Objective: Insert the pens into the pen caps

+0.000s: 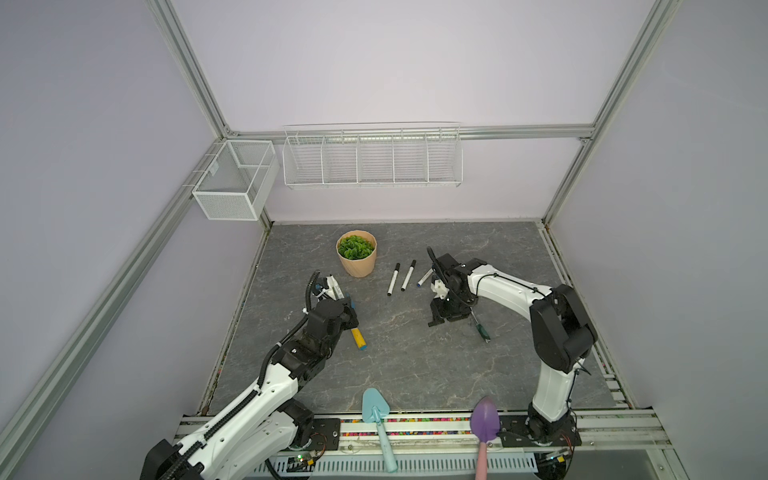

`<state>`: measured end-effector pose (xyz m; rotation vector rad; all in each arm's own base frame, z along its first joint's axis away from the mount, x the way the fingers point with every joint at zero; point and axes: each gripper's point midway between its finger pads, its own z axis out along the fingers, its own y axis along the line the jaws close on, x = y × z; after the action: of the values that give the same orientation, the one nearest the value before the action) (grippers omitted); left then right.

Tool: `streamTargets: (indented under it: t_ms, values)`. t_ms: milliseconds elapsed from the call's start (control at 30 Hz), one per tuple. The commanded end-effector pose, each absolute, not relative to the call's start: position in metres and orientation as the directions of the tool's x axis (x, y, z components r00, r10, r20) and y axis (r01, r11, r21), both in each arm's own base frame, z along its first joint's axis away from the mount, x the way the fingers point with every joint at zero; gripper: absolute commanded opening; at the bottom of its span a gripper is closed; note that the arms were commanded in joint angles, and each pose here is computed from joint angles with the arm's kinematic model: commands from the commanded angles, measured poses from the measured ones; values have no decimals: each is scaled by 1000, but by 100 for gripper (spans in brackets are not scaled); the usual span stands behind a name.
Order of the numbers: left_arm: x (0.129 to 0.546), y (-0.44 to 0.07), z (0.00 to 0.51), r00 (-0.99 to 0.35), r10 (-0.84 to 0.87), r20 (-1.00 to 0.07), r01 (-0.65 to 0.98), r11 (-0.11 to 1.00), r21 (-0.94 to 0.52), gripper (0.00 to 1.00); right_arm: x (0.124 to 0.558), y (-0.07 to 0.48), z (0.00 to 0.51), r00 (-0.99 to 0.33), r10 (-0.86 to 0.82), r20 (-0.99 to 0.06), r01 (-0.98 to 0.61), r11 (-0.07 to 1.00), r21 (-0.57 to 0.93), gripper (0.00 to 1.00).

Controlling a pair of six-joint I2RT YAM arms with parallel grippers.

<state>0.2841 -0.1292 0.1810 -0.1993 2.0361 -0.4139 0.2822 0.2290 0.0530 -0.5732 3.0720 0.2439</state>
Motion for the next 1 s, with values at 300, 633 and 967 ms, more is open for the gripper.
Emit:
streamTargets:
  t_ms: [300, 633, 967]
  values:
    - [283, -119, 195, -442, -342, -829, -1, 925, -380, 0, 284, 227, 34, -695, -715, 77, -709, 663, -240, 58]
    - [281, -113, 200, -423, -343, -839, -18, 929, -371, 0, 307, 235, 20, -616, -786, 58, -760, 574, -305, 58]
    - [284, -114, 202, -428, -338, -838, -25, 931, -363, 0, 300, 269, 6, -576, -817, -13, -809, 572, -136, 52]
